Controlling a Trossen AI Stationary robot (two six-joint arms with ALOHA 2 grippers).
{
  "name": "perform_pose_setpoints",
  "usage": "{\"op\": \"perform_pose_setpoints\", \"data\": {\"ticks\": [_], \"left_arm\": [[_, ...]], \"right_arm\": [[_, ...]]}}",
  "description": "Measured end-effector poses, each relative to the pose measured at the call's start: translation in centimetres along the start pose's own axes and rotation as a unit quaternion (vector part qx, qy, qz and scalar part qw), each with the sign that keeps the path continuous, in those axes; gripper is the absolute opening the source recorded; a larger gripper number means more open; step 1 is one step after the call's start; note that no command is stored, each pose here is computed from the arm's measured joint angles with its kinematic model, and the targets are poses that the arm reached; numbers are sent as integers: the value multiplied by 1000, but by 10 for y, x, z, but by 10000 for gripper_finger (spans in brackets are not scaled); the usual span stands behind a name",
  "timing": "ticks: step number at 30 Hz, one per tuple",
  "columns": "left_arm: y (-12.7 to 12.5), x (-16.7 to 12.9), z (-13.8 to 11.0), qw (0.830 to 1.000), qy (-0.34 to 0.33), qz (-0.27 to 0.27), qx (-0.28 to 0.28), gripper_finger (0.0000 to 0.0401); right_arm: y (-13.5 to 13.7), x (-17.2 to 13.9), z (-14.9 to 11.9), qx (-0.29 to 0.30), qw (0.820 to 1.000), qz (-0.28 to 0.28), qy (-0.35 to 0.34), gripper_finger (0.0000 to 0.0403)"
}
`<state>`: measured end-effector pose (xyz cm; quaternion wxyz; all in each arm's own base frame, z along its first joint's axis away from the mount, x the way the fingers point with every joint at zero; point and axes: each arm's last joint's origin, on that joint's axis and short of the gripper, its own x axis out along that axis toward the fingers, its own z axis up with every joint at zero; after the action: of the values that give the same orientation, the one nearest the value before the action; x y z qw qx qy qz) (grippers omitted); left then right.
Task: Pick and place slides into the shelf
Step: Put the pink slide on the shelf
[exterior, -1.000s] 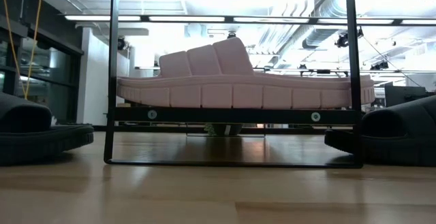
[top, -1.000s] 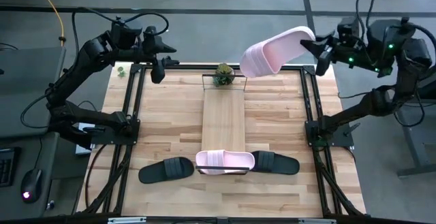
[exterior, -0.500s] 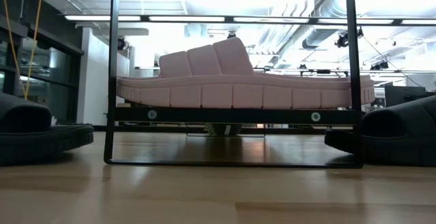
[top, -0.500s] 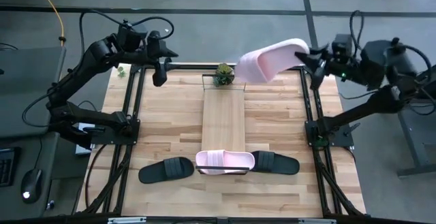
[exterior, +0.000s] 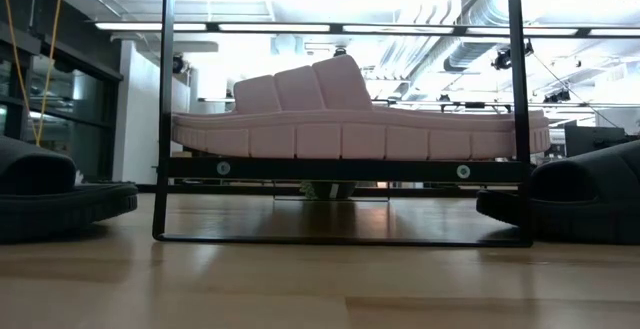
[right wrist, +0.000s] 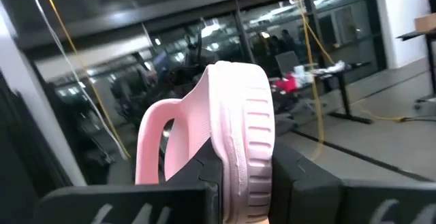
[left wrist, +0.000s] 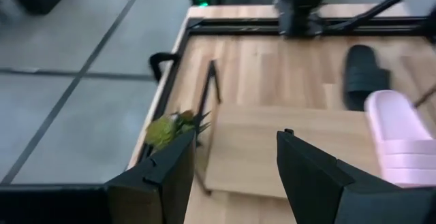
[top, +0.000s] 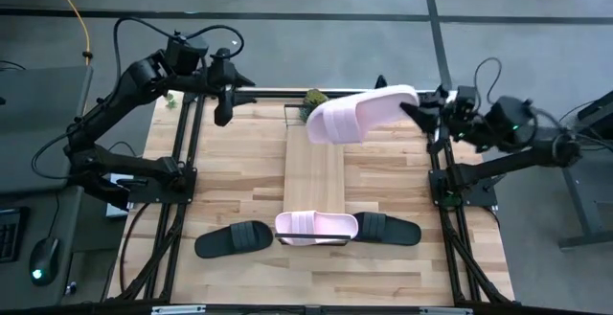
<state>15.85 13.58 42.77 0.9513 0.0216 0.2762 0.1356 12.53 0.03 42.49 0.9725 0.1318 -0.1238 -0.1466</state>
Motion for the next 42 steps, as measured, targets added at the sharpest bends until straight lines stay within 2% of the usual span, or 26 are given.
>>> {"op": "perform_pose_setpoints", "data": {"ticks": [8, 18, 22, 32, 42], "left_arm": [[-2, -3, 0, 1000, -7, -9, 22, 188], [-2, -3, 0, 999, -6, -8, 36, 188], [-2, -3, 0, 999, -6, -9, 37, 188], [-2, -3, -1, 999, 0, -11, 41, 188], [-4, -3, -4, 999, 16, -19, 37, 188]], "right_arm": [[-12, 7, -67, 84, 995, 10, -46, 37], [-23, 18, -149, 182, 981, -16, -64, 37], [-18, 21, -170, 194, 979, -39, -54, 37], [14, 20, -207, 199, 974, -98, -44, 37], [36, 8, -256, 241, 955, -170, -11, 37]]}}
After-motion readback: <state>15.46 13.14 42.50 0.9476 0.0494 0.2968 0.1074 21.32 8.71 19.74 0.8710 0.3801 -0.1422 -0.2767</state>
